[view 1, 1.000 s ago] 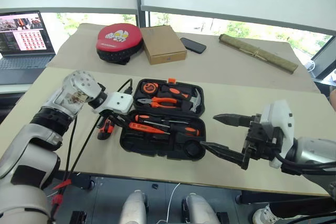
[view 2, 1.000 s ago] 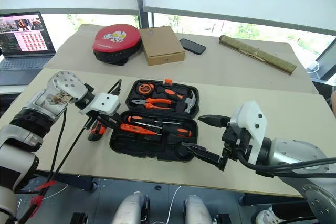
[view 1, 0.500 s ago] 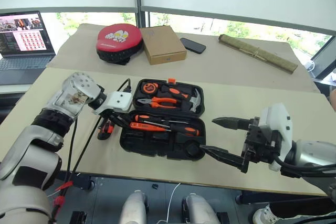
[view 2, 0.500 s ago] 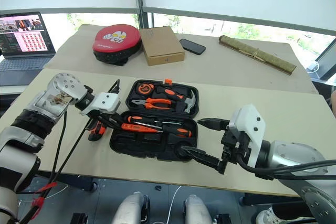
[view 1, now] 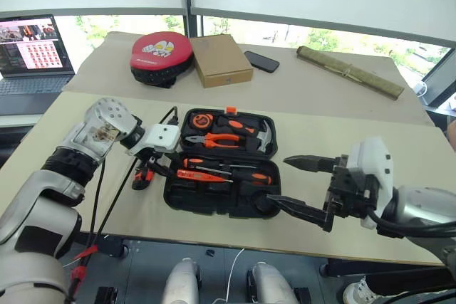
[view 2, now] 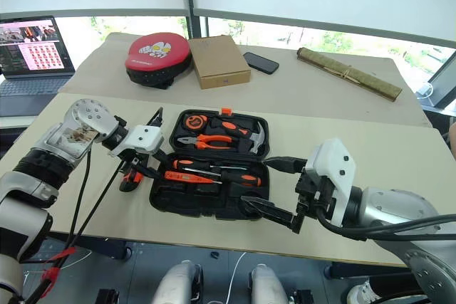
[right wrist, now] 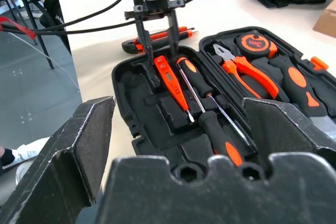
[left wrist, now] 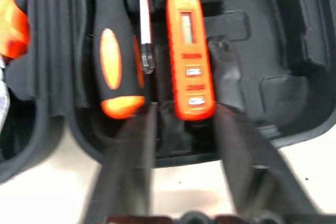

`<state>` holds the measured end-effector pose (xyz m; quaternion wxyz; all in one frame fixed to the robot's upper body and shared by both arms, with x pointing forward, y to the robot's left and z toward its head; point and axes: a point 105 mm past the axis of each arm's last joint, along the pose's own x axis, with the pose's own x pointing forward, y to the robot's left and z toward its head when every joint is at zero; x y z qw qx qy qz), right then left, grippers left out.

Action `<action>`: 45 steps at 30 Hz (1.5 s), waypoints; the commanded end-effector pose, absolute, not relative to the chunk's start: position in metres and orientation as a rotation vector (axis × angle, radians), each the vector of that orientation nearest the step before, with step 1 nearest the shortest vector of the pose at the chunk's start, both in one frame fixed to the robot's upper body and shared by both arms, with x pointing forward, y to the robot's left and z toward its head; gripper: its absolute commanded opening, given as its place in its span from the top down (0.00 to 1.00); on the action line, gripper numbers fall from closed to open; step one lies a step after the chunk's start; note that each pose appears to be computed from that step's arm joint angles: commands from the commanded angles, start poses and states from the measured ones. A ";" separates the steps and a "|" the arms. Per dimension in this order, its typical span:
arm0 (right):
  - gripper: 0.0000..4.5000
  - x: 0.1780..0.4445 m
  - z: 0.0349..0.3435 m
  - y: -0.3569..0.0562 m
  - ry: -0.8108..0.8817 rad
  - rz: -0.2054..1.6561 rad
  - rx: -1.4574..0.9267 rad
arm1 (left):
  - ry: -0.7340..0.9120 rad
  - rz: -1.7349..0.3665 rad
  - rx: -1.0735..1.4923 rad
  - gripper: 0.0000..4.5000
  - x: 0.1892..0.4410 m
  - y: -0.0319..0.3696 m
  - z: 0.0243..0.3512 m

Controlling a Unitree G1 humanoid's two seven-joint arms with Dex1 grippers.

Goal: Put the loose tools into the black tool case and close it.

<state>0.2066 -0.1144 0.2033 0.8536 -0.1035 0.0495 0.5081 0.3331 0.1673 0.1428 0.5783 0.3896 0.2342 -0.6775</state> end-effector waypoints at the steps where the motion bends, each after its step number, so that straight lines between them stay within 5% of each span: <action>1: 0.00 0.204 0.209 -0.111 0.072 1.082 -0.234 | 0.480 -1.574 0.840 0.40 0.331 0.165 0.173; 9: 0.00 0.203 0.206 -0.110 0.078 1.089 -0.233 | 0.443 -1.583 0.753 0.40 0.324 0.161 0.196; 17: 0.00 0.204 0.205 -0.111 0.083 1.088 -0.233 | 0.377 -1.629 0.734 0.99 0.314 0.141 0.174; 45: 0.00 0.208 0.197 -0.114 0.109 1.076 -0.231 | 0.209 -1.501 0.598 0.99 0.315 0.117 0.127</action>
